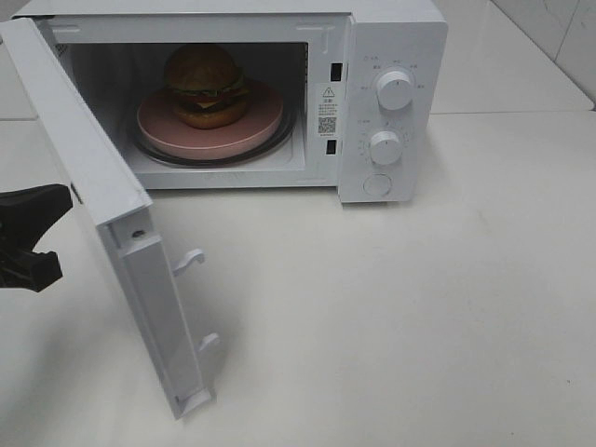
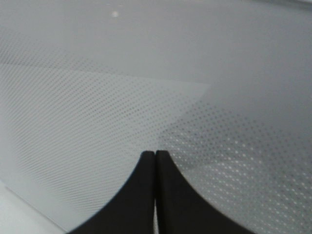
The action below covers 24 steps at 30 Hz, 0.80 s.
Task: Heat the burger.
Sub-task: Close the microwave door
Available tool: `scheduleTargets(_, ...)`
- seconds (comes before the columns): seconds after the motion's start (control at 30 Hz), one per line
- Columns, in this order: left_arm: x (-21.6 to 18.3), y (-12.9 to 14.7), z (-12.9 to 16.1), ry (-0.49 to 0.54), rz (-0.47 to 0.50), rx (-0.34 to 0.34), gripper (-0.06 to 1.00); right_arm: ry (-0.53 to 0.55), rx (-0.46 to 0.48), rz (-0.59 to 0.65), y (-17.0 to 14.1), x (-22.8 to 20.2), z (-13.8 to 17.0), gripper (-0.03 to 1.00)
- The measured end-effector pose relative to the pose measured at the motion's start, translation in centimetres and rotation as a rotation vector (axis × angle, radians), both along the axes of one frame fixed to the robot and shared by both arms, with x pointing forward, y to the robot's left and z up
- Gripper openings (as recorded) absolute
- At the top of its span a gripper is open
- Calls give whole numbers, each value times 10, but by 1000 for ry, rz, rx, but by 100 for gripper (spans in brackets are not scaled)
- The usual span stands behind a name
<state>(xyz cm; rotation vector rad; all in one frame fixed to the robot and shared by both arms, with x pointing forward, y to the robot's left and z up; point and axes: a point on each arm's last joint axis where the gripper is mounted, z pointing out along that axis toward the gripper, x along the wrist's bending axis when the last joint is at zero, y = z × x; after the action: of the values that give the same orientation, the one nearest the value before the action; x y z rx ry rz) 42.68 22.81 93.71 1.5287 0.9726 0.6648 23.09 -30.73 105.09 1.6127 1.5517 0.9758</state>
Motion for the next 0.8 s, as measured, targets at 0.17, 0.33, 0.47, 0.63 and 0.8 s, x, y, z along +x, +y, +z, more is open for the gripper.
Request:
scheduleTargets(0.17, 0, -10, -4, 1, -13, -23, 0, 0, 0, 0, 0, 0, 0, 74)
scheduleTargets(0.33, -1, -15, -7, 7, -16, -39, 0, 0, 0, 0, 0, 0, 0, 74)
scheduleTargets(0.47, 5, -33, -7, -11, -40, -40, 0, 0, 0, 0, 0, 0, 0, 74)
scheduleTargets(0.63, 12, -49, -7, -18, -41, -47, 0, 0, 0, 0, 0, 0, 0, 74)
scheduleTargets(0.8, 17, -64, -10, -10, -50, -59, 0, 0, 0, 0, 0, 0, 0, 74)
